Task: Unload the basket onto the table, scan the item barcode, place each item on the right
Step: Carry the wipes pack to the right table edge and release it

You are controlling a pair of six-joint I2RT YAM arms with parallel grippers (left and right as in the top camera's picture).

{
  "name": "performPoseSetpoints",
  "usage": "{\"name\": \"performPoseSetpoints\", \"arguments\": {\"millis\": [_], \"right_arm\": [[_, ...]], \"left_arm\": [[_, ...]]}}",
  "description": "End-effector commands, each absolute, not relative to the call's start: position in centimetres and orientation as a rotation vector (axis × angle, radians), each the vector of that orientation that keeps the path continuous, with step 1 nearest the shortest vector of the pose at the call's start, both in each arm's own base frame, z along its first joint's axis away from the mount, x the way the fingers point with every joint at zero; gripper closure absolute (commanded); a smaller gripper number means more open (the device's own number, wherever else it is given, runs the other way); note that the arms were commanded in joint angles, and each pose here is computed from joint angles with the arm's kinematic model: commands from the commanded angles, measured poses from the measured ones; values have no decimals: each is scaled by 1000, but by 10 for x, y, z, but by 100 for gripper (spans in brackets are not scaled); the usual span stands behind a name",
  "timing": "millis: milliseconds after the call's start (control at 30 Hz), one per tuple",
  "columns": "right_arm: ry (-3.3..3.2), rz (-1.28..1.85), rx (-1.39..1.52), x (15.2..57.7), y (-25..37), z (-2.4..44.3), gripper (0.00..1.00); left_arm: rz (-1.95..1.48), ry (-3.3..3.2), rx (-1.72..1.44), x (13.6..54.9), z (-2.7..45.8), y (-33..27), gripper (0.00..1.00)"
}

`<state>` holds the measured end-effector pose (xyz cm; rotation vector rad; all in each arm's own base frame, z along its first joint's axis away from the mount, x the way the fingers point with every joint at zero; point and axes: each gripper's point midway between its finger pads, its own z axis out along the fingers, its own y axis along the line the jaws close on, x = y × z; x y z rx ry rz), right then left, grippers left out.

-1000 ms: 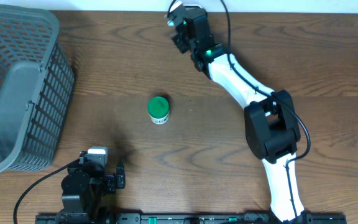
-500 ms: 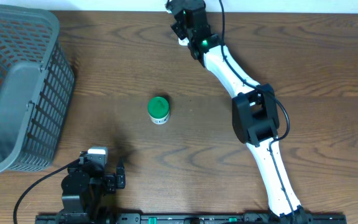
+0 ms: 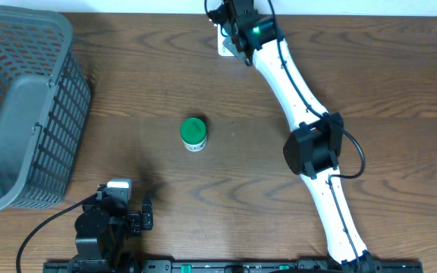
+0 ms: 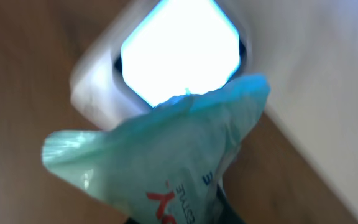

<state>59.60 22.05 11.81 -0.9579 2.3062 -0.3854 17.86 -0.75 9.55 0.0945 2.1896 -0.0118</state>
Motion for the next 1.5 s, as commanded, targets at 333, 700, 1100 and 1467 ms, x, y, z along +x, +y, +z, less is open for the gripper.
{"name": "performPoseSetpoints", "arguments": {"millis": [333, 700, 1100, 1467], "right_arm": [[2881, -759, 25, 496, -58, 160, 99], [2865, -747, 855, 440, -241, 126, 95], [2916, -723, 1075, 397, -303, 53, 35], [2747, -294, 1044, 426, -263, 132, 1]], "left_arm": [[-13, 2186, 102, 179, 97, -8, 2], [-12, 2186, 102, 179, 96, -8, 2], [-12, 2186, 102, 179, 97, -8, 2], [-12, 2186, 102, 179, 96, -8, 2]]}}
